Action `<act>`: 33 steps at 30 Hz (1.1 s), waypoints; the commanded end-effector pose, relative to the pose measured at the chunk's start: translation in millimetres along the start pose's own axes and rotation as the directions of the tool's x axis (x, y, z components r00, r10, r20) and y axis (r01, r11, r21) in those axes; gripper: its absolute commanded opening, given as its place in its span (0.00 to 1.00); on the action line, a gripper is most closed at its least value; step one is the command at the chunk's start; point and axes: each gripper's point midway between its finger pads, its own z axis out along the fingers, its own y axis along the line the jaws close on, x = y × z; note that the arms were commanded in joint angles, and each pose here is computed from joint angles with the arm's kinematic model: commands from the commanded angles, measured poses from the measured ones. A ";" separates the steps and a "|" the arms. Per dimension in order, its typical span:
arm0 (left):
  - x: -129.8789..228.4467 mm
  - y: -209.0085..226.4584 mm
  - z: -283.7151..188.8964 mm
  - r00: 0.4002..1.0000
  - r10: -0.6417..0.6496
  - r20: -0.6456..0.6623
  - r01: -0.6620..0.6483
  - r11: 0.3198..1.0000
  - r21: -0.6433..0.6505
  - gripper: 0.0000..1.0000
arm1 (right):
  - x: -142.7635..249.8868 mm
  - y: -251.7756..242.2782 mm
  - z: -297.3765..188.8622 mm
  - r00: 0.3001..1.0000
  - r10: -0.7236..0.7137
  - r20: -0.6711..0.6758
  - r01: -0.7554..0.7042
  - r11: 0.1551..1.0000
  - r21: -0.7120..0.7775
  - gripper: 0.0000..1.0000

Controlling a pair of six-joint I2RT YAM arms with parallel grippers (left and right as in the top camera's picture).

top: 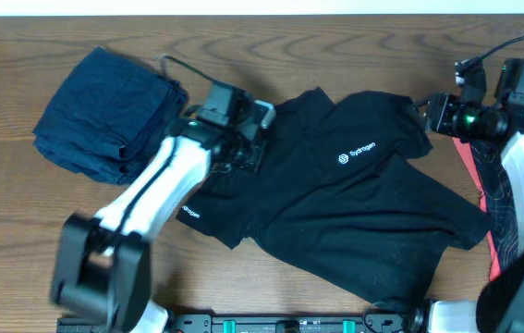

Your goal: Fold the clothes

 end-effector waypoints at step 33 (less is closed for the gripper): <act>46.4 201.4 -83.5 0.895 -0.416 0.159 0.417 0.658 -0.627 0.08 | 96.3 -25.4 6.5 0.955 0.144 -0.258 -0.081 0.967 0.242 0.56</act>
